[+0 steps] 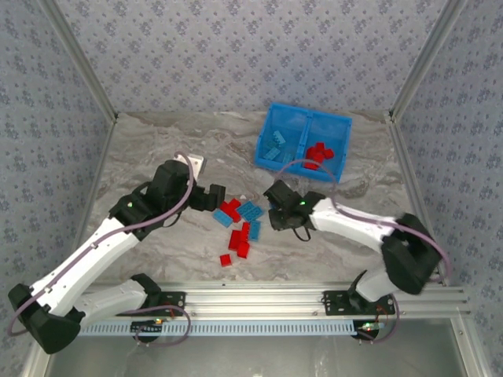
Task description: Sort the legos into containers by color
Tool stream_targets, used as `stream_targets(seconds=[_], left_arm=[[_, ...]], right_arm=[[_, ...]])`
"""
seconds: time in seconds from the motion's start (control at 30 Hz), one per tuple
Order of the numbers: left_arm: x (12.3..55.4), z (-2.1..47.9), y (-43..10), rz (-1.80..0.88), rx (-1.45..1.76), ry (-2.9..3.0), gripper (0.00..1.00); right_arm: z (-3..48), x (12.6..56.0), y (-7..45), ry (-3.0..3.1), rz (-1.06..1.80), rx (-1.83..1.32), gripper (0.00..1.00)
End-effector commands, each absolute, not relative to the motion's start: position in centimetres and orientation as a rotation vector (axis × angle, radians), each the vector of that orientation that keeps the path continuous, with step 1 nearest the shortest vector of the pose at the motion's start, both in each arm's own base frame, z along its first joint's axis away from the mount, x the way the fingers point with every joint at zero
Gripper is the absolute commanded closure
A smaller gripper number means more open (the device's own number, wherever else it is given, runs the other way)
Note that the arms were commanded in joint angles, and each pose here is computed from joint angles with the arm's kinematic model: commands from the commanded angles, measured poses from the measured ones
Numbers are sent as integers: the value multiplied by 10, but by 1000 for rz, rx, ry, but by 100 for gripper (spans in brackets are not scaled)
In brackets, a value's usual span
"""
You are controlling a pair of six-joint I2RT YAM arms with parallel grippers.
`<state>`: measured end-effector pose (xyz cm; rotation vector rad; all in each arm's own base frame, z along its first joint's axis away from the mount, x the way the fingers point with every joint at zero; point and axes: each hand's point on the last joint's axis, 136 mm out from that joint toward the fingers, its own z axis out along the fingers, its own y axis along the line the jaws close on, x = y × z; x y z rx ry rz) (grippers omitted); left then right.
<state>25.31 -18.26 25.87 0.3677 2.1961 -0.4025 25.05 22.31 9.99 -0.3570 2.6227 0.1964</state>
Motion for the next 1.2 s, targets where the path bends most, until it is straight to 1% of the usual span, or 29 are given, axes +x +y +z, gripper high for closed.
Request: stream_targets(seconds=[0.0, 0.1, 0.13, 0.2, 0.3, 0.47, 0.5, 0.6, 0.7, 0.83, 1.0, 1.1, 1.17], left_arm=[[241, 291, -206, -601, 463, 2039, 1], [236, 301, -210, -663, 472, 1974, 1], [235, 303, -210, -669, 469, 1962, 1], [233, 304, -207, -673, 461, 1957, 1], [232, 299, -200, -643, 437, 1991, 1], [231, 281, -181, -542, 373, 2090, 1], [230, 279, -178, -532, 362, 2100, 1], [226, 277, -173, -532, 341, 2107, 1], [223, 276, -169, -534, 323, 2100, 1], [220, 274, -159, -495, 307, 2097, 1], [218, 274, -152, -476, 297, 2088, 1], [217, 273, -151, -478, 287, 2091, 1], [217, 272, -151, -481, 283, 2094, 1]], right_arm=[[160, 262, 207, 2498, 130, -296, 71], [203, 285, 209, 2416, 124, -275, 71], [224, 299, 214, 2374, 152, -254, 71], [241, 324, 217, 2340, 178, -215, 71], [245, 371, 216, 2350, 175, -137, 71], [227, 448, 213, 2402, 163, -28, 72], [217, 462, 211, 2418, 140, -11, 72], [201, 501, 200, 2441, 64, 53, 72], [178, 530, 187, 2477, -24, 94, 72], [150, 559, 183, 2533, -17, 111, 70], [126, 576, 188, 2554, 22, 106, 66], [131, 580, 189, 2535, 41, 119, 59], [142, 581, 190, 2515, 54, 121, 55]])
